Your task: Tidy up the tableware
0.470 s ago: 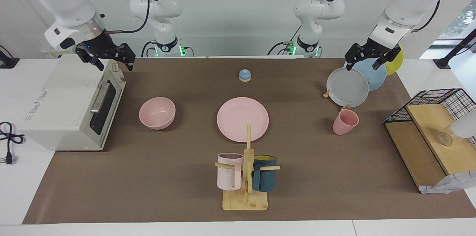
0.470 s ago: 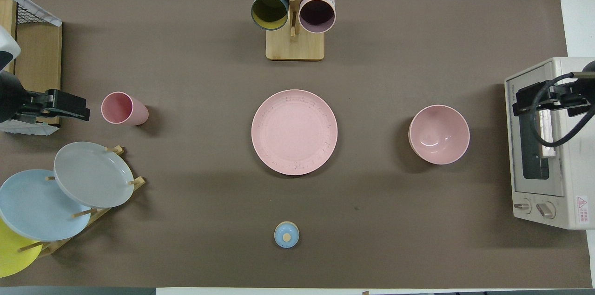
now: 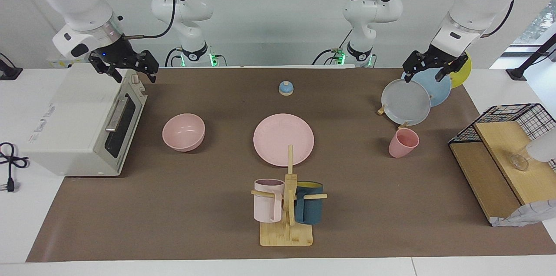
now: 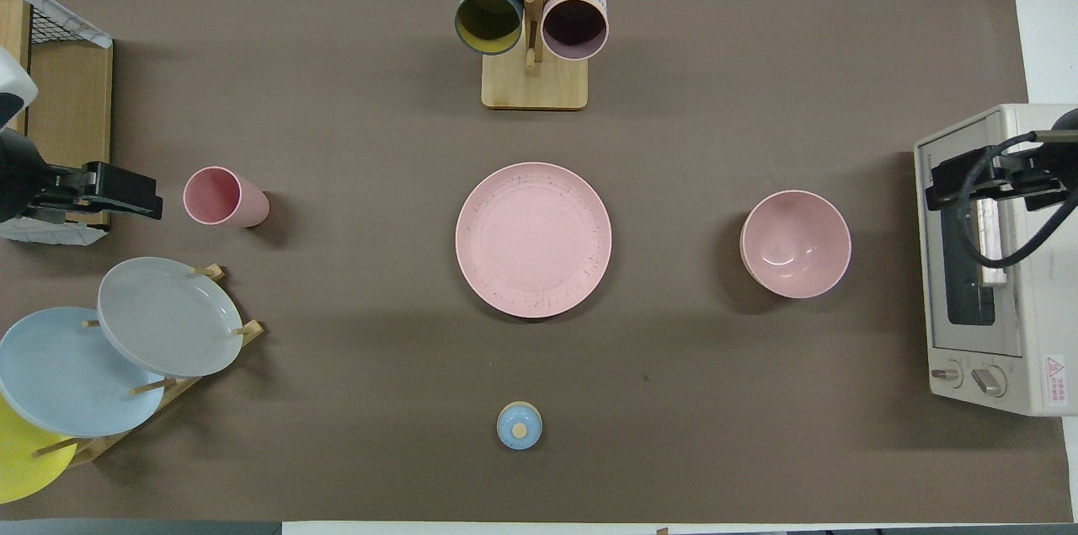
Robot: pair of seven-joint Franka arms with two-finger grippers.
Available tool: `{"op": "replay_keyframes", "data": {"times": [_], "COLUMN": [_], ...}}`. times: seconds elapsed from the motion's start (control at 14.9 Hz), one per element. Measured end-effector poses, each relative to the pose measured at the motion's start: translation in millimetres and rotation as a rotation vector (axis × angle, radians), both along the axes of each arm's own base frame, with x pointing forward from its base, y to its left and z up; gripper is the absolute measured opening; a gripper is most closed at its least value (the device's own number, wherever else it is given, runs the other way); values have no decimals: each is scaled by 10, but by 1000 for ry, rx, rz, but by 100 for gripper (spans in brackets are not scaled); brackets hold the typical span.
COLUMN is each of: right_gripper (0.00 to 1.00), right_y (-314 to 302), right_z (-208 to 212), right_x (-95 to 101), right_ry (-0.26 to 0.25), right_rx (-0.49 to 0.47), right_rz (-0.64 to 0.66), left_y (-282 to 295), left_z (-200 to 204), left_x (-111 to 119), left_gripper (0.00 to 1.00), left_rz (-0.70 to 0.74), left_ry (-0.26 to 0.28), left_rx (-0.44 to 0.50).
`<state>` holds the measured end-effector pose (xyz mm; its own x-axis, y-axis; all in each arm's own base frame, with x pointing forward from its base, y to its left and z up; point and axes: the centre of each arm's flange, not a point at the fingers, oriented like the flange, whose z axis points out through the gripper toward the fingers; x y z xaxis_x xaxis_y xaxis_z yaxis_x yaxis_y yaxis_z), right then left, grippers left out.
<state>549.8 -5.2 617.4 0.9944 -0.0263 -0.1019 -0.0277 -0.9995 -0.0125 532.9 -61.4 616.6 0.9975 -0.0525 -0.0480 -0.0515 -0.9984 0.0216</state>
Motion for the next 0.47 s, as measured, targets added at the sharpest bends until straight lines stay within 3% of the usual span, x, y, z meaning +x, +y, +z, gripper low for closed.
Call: {"op": "replay_keyframes", "data": {"times": [0.27,0.47], "right_gripper": [100,100], "right_y": [112,435], "right_z": [17,-179], "right_x": [-9,64], "right_ry": [-3,-83], "right_rx": [2,9], "right_rz": [20,76], "left_y": [0,0], "left_z": [0,0], "left_x": [0,0], "left_gripper": [100,100], "left_rz": [0,0], "left_ry": [0,0], "left_rx": [0,0]}}
